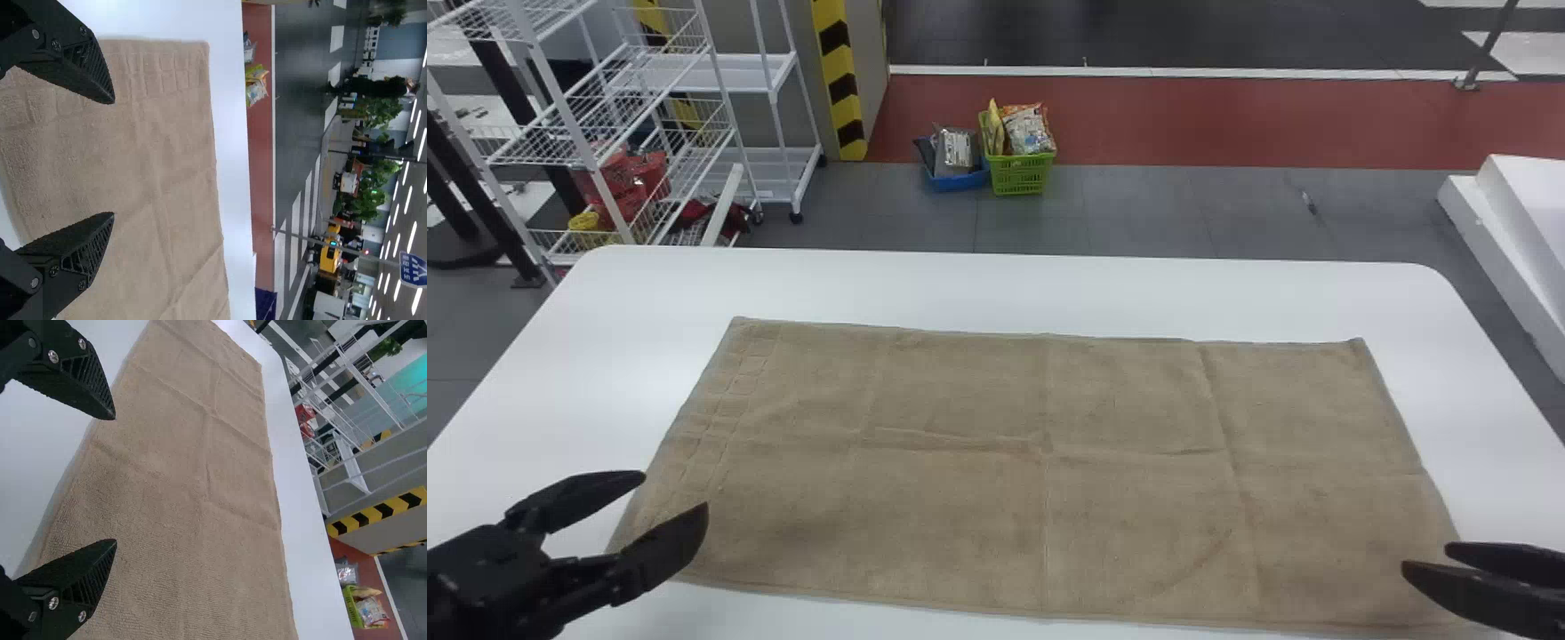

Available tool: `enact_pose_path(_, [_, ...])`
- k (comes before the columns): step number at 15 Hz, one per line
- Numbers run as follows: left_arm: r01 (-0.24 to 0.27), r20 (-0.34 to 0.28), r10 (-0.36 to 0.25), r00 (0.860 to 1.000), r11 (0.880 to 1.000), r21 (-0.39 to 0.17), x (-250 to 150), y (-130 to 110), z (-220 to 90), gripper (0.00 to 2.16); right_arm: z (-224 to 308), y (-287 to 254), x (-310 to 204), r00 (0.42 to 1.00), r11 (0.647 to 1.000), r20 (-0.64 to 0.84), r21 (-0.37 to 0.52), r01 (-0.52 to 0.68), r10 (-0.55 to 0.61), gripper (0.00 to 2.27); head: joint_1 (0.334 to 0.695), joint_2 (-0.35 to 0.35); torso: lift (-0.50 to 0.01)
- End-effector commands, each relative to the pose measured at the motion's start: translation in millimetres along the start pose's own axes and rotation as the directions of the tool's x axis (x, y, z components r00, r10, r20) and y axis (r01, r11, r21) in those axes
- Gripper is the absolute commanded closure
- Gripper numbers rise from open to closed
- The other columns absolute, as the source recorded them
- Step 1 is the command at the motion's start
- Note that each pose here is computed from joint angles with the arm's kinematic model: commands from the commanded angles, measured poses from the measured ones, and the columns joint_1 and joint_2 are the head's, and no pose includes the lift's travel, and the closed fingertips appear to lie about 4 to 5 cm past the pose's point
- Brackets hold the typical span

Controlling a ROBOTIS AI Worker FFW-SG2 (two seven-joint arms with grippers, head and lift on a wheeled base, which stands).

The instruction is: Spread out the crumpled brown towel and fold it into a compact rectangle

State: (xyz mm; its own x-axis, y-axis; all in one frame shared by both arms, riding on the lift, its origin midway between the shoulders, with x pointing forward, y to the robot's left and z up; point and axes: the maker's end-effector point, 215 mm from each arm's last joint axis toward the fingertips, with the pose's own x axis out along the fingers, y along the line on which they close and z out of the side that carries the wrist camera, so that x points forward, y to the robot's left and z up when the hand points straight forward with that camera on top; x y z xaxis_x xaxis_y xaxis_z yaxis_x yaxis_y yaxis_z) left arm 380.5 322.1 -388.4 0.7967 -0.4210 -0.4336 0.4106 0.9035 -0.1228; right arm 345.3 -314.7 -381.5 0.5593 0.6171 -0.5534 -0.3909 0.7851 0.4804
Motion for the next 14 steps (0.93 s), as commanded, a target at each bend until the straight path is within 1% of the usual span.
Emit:
enact_pose_path(1, [-0.022,-0.011,0.023,1.000,0.997,0.069,19,-1,-12,0.27,-5,-2,9,1.000,1.000,-0.020,0.001,0.018,-0.018,0.31,0.695,0.012,-0.127])
enact_pose_path(2, [-0.035,-0.013,0.036,0.999,0.995,0.094,25,0,-15,0.27,-7,-3,12,0.999,1.000,-0.025,0.004,0.022,-0.022,0.32,0.695,0.012,-0.127])
enact_pose_path(4, [-0.034,-0.018,0.036,0.999,0.995,0.092,29,-2,-19,0.27,-4,-10,12,0.998,0.999,-0.022,0.001,0.050,-0.050,0.36,0.695,0.009,-0.127])
enact_pose_path(5, [-0.032,-0.017,0.034,0.999,0.995,0.091,30,-3,-19,0.27,-3,-14,13,0.998,0.998,-0.027,-0.001,0.063,-0.063,0.51,0.695,0.003,-0.127])
enact_pose_path(6, [-0.028,-0.017,0.030,0.999,0.996,0.090,30,-4,-19,0.27,-4,-19,15,0.996,0.997,-0.036,-0.002,0.079,-0.079,0.55,0.695,-0.004,-0.127])
enact_pose_path(9, [-0.017,-0.011,0.018,1.000,0.995,0.096,29,-7,-15,0.27,-13,-23,22,0.994,0.996,-0.061,0.005,0.086,-0.086,1.00,0.695,-0.021,-0.127])
enact_pose_path(11, [-0.012,-0.009,0.013,1.000,0.995,0.096,29,-8,-14,0.27,-17,-25,24,0.993,0.996,-0.073,0.009,0.090,-0.089,1.40,0.695,-0.022,-0.127])
enact_pose_path(14, [-0.017,-0.008,0.018,1.000,0.995,0.097,27,-6,-13,0.27,-30,-8,42,0.993,0.999,-0.106,0.009,0.043,-0.042,1.41,0.695,-0.013,-0.127])
